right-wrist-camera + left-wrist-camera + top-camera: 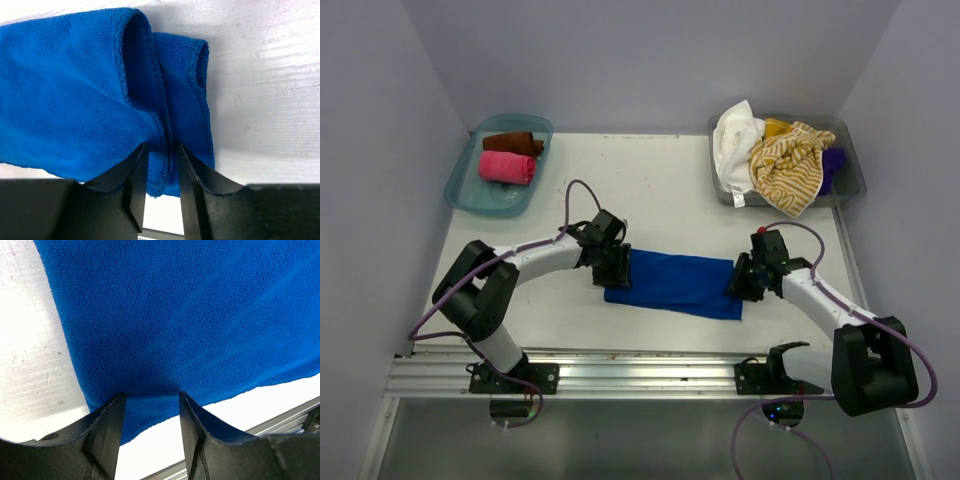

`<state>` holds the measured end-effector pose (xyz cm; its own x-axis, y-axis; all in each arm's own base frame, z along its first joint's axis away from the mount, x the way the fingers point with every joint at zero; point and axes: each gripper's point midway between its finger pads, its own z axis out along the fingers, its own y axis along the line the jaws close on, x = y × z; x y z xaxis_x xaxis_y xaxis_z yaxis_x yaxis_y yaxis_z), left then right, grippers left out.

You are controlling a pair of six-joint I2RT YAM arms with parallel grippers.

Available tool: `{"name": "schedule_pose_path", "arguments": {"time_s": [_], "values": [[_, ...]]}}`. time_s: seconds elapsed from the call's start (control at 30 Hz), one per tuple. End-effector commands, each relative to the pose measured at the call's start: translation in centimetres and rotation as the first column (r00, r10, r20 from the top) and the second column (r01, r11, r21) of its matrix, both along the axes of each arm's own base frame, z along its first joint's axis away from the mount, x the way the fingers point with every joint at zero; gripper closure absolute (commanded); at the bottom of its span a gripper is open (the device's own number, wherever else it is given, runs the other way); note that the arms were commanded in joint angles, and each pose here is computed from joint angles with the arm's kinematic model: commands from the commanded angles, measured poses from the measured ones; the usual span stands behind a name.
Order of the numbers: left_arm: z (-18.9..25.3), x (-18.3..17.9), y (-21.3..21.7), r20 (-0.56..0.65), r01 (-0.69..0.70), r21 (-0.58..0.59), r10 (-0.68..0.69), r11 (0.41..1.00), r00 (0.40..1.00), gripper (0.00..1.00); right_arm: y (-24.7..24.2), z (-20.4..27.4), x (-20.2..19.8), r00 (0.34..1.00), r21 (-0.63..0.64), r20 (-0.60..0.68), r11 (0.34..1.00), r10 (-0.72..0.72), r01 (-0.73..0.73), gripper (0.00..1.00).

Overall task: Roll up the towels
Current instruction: Fold the towel

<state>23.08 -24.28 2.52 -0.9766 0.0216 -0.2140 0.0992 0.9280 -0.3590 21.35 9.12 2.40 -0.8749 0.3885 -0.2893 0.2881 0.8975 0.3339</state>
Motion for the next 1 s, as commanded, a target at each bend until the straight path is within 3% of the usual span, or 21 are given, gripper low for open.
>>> {"name": "schedule_pose_path", "arguments": {"time_s": [0.0, 0.13, 0.23, 0.33, 0.63, 0.97], "values": [[0.3, 1.1, -0.3, 0.024, 0.002, -0.008, -0.002, 1.0, 1.0, 0.49, 0.4, 0.0, 0.4, 0.999, 0.016, 0.025, 1.0, 0.02, -0.021, 0.68], [0.3, 1.1, -0.3, 0.026, 0.004, -0.009, -0.003, 1.0, 1.0, 0.49, 0.4, 0.0, 0.5, 1.0, 0.018, 0.023, 1.0, 0.019, -0.02, 0.75], [0.3, 1.1, -0.3, 0.027, 0.004, -0.01, -0.003, 1.0, 1.0, 0.5, 0.3, 0.1, 0.6, 0.999, 0.013, 0.027, 1.0, 0.017, -0.017, 0.91], [0.3, 1.1, -0.3, 0.029, 0.004, -0.007, -0.004, 1.0, 1.0, 0.5, 0.2, 1.1, 0.9, 0.999, 0.01, 0.052, 1.0, 0.007, -0.008, 1.0], [0.5, 1.6, 0.0, 0.041, -0.007, -0.001, 0.007, 1.0, 0.999, 0.5, -0.2, 6.5, 0.9, 0.992, -0.003, 0.128, 1.0, 0.021, -0.02, 1.0], [0.7, 2.1, 0.8, 0.048, -0.016, 0.004, 0.016, 1.0, 0.999, 0.5, -1.5, 7.5, -1.4, 0.995, -0.053, 0.101, 0.999, 0.009, -0.004, 1.0]]}}
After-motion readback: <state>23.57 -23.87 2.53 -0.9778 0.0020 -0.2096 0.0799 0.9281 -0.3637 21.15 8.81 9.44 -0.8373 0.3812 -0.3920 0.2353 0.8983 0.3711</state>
